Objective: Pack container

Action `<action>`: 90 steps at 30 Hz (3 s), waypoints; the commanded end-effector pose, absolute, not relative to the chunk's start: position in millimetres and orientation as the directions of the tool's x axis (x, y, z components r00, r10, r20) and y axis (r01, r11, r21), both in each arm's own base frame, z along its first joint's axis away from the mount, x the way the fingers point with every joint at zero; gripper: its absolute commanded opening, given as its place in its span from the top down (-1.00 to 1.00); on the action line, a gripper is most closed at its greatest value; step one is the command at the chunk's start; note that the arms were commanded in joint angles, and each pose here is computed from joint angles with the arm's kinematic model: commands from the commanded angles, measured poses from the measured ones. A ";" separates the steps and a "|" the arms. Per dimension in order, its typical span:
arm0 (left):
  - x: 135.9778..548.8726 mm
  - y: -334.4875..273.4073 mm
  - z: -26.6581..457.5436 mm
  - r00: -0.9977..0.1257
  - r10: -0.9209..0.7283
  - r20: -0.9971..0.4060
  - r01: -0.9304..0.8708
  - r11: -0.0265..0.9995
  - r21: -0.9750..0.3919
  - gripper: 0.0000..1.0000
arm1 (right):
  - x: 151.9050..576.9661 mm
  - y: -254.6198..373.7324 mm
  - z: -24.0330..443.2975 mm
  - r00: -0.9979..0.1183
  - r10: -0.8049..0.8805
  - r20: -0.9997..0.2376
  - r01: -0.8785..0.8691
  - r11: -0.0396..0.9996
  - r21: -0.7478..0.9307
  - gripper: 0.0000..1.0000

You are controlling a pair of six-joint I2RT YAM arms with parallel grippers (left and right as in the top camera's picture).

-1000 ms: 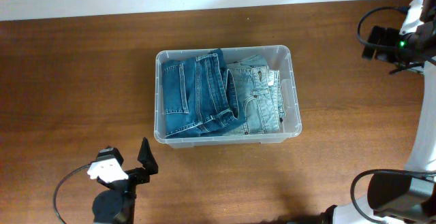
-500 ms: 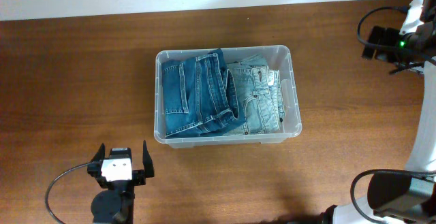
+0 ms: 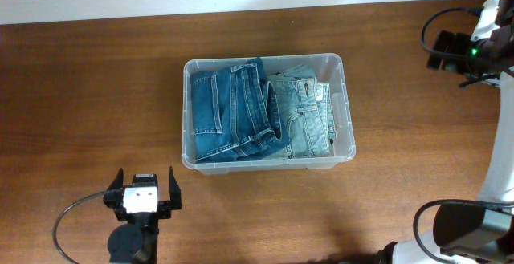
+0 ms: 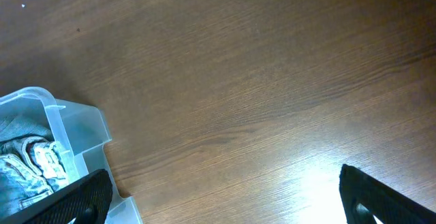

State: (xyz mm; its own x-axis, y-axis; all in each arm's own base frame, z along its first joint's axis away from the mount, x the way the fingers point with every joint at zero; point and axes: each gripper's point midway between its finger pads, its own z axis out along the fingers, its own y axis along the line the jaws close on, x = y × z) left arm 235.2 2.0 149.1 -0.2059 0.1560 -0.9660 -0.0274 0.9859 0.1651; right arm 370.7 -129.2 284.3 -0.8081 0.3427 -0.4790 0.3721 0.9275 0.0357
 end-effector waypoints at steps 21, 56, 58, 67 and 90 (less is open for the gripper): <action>235.5 0.8 147.2 -0.201 0.171 -0.965 -0.016 0.984 0.178 -0.99 | 371.5 -130.6 286.2 -0.803 0.348 -0.484 0.380 0.924 0.034 -0.97; 235.5 0.7 147.2 -0.201 0.171 -0.965 -0.016 0.984 0.178 -1.00 | 213.0 28.0 467.0 -0.434 0.009 -0.901 -0.106 0.993 0.061 -0.97; 235.5 0.7 147.2 -0.201 0.171 -0.965 -0.016 0.984 0.178 -0.99 | 194.1 25.5 462.5 -0.417 0.010 -0.909 -0.106 0.993 0.060 -0.97; 235.5 0.8 147.2 -0.201 0.171 -0.965 -0.016 0.984 0.178 -0.99 | 145.8 20.9 398.2 -0.307 0.024 -0.951 -0.119 0.991 0.064 -0.97; 235.5 0.8 147.2 -0.201 0.171 -0.965 -0.016 0.984 0.178 -0.99 | 206.6 36.6 269.1 0.012 0.062 -0.998 -0.188 0.980 0.058 -0.97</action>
